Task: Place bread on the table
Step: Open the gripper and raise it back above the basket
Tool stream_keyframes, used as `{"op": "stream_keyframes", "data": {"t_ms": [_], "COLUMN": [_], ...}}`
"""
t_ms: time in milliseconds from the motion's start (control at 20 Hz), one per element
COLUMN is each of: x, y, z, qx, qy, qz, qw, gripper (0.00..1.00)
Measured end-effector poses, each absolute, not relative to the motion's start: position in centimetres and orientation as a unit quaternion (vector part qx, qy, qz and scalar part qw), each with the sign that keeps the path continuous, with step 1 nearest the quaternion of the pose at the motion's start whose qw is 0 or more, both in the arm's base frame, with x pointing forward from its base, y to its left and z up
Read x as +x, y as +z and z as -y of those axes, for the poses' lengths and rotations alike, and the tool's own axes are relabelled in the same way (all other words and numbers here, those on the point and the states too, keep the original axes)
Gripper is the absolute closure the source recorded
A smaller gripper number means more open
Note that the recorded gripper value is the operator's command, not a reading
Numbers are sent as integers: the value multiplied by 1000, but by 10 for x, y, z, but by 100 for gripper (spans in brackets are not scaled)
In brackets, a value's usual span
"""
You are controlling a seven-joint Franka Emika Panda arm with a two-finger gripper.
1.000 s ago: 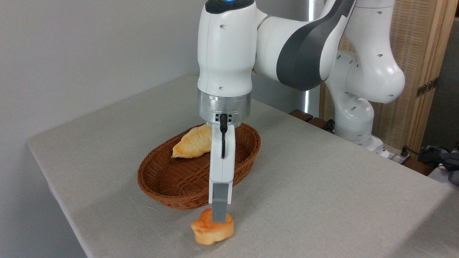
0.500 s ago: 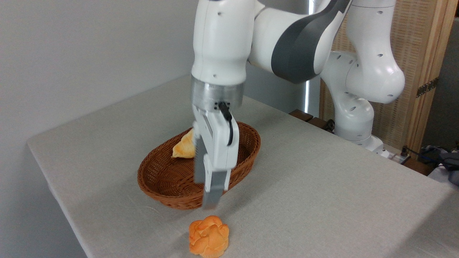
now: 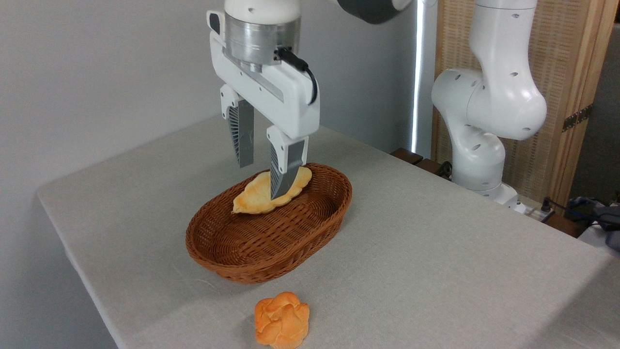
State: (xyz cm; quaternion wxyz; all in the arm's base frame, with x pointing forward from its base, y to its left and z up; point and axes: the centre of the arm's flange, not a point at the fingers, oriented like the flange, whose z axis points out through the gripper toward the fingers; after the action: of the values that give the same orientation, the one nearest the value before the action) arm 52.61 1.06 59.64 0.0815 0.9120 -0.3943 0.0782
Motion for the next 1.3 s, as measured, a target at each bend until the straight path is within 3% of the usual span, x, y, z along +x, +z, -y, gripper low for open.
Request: {"op": "stream_keyframes", "data": {"t_ms": [250,550,850,1300], "x": [524,529,550,564], "y": [585,569,599,606], "z": [41,67,52,45], "qx": [927,939,945,947], "qy": [16,-16,17,27], "qz": [373,341,325,317], "qw": [33,-27,-36,-36], "gripper": [0,0,0,0]}}
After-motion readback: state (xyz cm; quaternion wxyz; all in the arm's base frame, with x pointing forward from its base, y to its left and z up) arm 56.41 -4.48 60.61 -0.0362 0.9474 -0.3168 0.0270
